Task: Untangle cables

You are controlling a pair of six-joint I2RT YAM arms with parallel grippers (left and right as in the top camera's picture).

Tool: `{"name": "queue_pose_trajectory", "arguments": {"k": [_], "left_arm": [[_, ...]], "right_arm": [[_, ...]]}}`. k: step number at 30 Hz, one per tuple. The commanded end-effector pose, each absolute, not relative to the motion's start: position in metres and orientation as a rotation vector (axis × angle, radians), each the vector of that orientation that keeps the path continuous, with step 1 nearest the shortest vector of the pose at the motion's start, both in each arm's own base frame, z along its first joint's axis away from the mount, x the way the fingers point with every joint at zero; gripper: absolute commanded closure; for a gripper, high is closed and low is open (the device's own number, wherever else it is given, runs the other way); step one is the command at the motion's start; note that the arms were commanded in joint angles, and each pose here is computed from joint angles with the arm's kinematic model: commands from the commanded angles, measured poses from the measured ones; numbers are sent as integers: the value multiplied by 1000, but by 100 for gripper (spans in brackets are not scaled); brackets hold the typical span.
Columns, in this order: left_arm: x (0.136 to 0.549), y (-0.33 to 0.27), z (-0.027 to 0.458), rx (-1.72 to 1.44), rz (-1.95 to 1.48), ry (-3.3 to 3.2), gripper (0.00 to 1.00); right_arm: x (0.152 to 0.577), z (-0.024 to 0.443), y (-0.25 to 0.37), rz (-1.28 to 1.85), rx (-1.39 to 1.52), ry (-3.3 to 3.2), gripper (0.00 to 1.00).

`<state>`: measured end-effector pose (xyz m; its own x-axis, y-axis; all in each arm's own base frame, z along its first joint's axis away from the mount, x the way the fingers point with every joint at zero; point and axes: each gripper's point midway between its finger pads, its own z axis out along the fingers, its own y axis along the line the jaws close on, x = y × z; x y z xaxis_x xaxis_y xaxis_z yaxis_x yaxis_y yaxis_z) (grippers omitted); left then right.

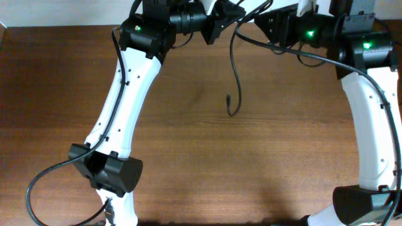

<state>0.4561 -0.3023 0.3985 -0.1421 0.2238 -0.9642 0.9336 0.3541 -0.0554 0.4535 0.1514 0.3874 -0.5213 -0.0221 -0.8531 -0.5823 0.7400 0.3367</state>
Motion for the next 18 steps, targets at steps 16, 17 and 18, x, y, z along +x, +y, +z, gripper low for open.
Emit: {"name": "queue_pose_trajectory", "arguments": {"k": [16, 17, 18], "left_arm": [[464, -292, 433, 1009, -781, 1524, 100], [465, -292, 435, 1001, -772, 1522, 100], [465, -292, 438, 1000, -769, 1510, 100]], "right_arm": [[458, 430, 165, 841, -320, 1911, 57], [458, 432, 165, 848, -312, 1905, 57], [459, 436, 165, 854, -305, 1892, 56]]}}
